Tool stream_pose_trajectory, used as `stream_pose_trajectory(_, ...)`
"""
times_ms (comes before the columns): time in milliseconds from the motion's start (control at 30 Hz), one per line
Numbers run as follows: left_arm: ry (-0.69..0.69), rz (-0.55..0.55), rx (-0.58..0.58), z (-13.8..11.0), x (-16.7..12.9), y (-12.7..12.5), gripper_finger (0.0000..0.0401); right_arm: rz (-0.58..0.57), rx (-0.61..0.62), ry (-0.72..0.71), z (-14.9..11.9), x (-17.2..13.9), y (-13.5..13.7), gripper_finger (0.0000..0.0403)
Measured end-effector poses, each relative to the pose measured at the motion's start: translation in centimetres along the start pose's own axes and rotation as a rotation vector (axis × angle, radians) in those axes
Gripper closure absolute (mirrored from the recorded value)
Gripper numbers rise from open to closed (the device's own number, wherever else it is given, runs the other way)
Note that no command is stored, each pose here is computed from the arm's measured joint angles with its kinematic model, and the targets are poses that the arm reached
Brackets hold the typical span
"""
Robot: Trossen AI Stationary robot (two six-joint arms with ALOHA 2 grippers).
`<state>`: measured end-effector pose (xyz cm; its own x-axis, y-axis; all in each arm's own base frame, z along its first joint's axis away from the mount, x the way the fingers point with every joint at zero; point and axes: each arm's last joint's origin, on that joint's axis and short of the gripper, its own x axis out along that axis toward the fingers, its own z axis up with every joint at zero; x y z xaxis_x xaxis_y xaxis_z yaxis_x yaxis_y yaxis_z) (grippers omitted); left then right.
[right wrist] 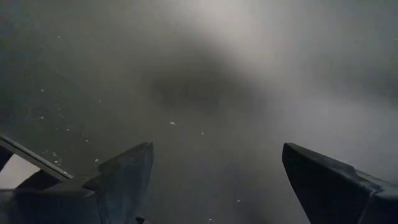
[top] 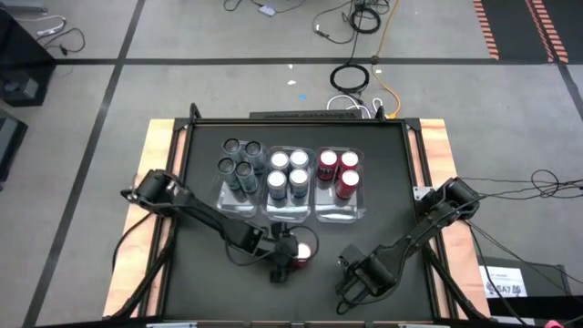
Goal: Sort soda cans
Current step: Put the red soda can into the right transparent bin
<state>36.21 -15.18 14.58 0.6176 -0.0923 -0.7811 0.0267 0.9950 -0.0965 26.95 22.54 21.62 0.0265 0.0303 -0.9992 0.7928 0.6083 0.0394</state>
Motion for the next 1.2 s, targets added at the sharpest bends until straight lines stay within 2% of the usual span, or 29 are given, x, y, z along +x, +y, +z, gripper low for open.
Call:
stream_pose_trajectory(167, 0.037, 0.011, -0.025, 0.0, -1.3, 0.0, 0.0035, 0.005, 0.0, -0.005, 0.0, 0.0, 0.0, 0.0055)
stream_pose_trajectory(267, 0.107, 0.039, -0.064, -0.5, -2.4, 0.1, 0.0035, 0.007, -0.001, -0.032, 0.1, 0.0, 0.0, 0.0055)
stream_pose_trajectory(400, 0.166, 0.057, -0.042, -1.4, -4.7, -0.1, 0.0035, 0.009, -0.001, -0.038, 0.1, 0.0, 0.1, 0.0055)
stream_pose_trajectory(600, 0.095, 0.091, -0.059, -4.4, -8.9, 0.2, 0.0035, 0.021, 0.022, -0.036, 0.1, 0.0, 0.2, 0.0055)
stream_pose_trajectory(767, 0.011, 0.124, -0.125, -7.0, -13.0, 2.6, 0.0035, 0.054, 0.044, -0.032, 0.4, 0.0, 0.5, 0.0055)
stream_pose_trajectory(967, -0.179, 0.104, -0.129, -7.1, -18.4, 5.8, 0.0035, 0.112, 0.133, -0.028, 1.4, -0.1, 1.1, 0.0055)
stream_pose_trajectory(1200, -0.359, 0.122, -0.023, -7.9, -22.9, 8.6, 0.0035, 0.184, 0.18, -0.029, 2.7, -0.2, 1.7, 0.0055)
